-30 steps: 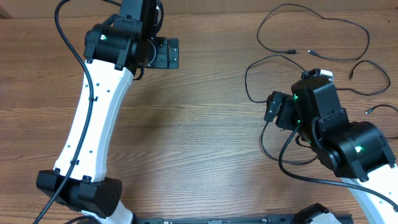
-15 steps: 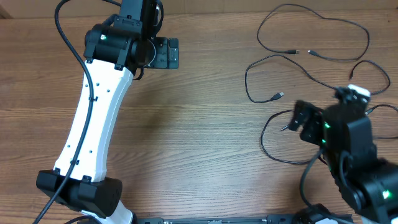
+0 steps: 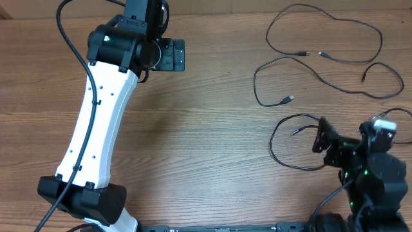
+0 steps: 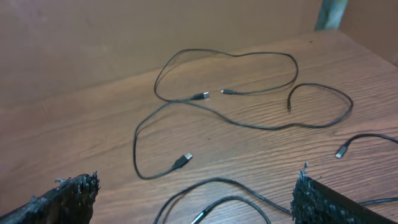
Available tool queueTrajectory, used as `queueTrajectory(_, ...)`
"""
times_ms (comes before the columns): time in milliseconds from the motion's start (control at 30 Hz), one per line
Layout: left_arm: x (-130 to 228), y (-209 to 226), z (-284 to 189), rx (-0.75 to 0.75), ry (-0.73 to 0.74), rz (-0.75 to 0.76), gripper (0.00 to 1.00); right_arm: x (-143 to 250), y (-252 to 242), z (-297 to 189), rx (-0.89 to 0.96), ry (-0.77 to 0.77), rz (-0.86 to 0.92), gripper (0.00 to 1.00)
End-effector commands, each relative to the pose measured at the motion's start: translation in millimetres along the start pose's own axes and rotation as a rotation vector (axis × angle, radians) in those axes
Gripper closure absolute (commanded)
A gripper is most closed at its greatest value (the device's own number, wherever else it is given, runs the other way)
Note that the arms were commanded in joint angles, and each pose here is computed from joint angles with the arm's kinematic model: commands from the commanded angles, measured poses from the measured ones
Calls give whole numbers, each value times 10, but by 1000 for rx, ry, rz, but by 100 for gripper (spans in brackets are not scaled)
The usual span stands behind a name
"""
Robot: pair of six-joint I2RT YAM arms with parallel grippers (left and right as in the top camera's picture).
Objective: Untangle cables
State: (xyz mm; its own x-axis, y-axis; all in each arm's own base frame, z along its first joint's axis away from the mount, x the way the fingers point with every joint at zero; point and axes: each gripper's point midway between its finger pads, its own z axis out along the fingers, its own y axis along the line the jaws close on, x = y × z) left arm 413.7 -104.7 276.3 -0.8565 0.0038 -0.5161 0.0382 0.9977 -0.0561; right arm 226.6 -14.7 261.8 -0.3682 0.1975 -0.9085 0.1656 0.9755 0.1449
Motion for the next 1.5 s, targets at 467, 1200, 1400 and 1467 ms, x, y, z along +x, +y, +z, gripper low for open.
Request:
queueTrajectory(467, -41, 25, 15, -12, -9, 7, 0, 491, 127, -80, -156, -143, -46, 0)
queueTrajectory(1200, -40, 25, 15, -12, -8, 7, 1, 655, 83, 350, -157, -312, -21, 0)
queueTrajectory(1400, -41, 25, 15, -12, -9, 7, 1, 695, 71, 405, -155, -324, -19, 0)
queueTrajectory(1467, -41, 25, 15, -12, -9, 7, 1, 708, 65, 431, -153, -334, -18, 0)
